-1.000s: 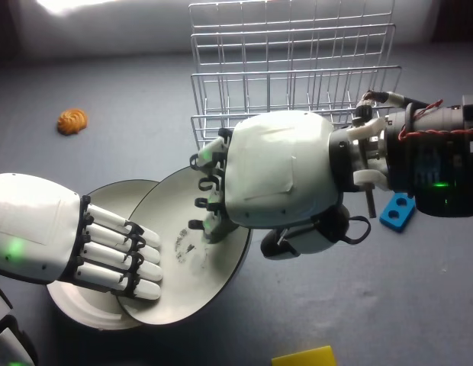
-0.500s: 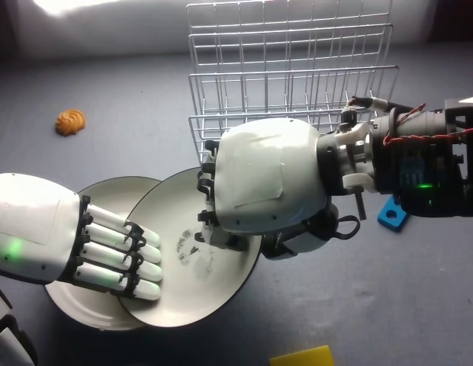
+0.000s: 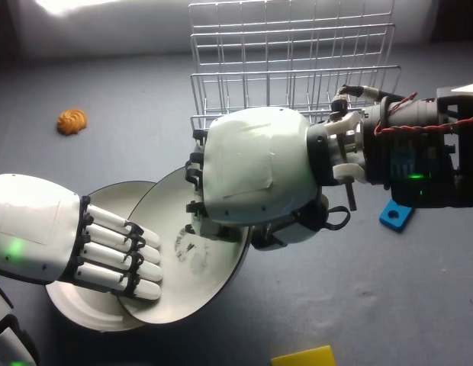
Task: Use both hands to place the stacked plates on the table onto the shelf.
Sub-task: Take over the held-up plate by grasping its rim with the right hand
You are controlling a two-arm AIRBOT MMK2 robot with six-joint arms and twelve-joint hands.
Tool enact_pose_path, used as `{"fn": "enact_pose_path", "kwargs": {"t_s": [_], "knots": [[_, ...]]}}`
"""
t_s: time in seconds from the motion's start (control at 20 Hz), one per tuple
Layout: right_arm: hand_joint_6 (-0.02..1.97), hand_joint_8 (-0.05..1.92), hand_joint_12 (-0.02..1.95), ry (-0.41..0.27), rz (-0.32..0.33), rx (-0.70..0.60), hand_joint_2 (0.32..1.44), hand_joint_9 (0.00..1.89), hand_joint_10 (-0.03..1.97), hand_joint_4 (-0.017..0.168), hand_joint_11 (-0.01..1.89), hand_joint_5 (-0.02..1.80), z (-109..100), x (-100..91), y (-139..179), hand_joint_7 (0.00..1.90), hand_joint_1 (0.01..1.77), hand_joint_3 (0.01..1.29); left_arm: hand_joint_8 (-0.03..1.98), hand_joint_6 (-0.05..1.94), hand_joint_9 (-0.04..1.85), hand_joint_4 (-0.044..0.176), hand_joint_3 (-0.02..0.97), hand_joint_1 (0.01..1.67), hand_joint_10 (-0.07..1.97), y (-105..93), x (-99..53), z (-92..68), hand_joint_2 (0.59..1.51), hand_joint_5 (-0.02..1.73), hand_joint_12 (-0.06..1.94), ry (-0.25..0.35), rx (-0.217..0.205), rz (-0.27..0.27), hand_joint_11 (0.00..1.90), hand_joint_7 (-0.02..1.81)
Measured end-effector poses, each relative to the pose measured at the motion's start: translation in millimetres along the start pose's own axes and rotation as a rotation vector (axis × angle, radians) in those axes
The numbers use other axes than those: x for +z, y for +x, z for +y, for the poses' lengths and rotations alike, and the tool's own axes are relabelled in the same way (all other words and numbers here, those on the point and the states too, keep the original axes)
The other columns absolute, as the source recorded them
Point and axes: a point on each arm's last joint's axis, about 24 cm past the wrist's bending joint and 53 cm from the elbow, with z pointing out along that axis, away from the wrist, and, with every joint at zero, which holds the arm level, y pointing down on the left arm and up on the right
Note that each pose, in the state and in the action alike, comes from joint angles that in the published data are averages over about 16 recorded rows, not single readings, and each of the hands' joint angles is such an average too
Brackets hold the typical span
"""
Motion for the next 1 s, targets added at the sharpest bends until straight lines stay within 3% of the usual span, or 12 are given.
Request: {"fn": "enact_pose_path", "kwargs": {"t_s": [0.25,0.7,1.0], "knots": [[0.54,0.34,0.88,0.014,-0.008,-0.006,0.99,0.88,0.02,0.006,0.54,0.7,-4.1,-0.5,-6.6,0.79,1.11,0.01,-0.02,-0.03,0.01,-0.007,0.022,0.01,0.0,0.4,0.2,0.4,1.088,-0.01,0.01,-0.001,-0.009,-0.001,0.01,-0.01],[0.04,0.0,0.36,0.041,-0.001,0.003,0.96,0.2,0.02,-0.006,0.08,0.17,-11.1,-10.2,-4.7,0.19,1.02,0.01,-0.02,-0.03,-0.01,-0.007,0.021,0.01,0.0,0.9,0.2,0.9,1.085,-0.01,0.01,0.0,-0.024,-0.004,0.01,-0.01],[0.02,0.01,0.03,0.038,0.019,0.0,0.92,0.02,0.02,-0.006,0.01,0.02,-9.1,-10.3,6.8,0.02,1.02,0.01,-0.02,-0.03,-0.01,-0.007,0.021,0.01,0.0,0.9,0.0,1.0,1.082,-0.01,0.01,0.001,-0.028,-0.005,0.01,-0.01]]}}
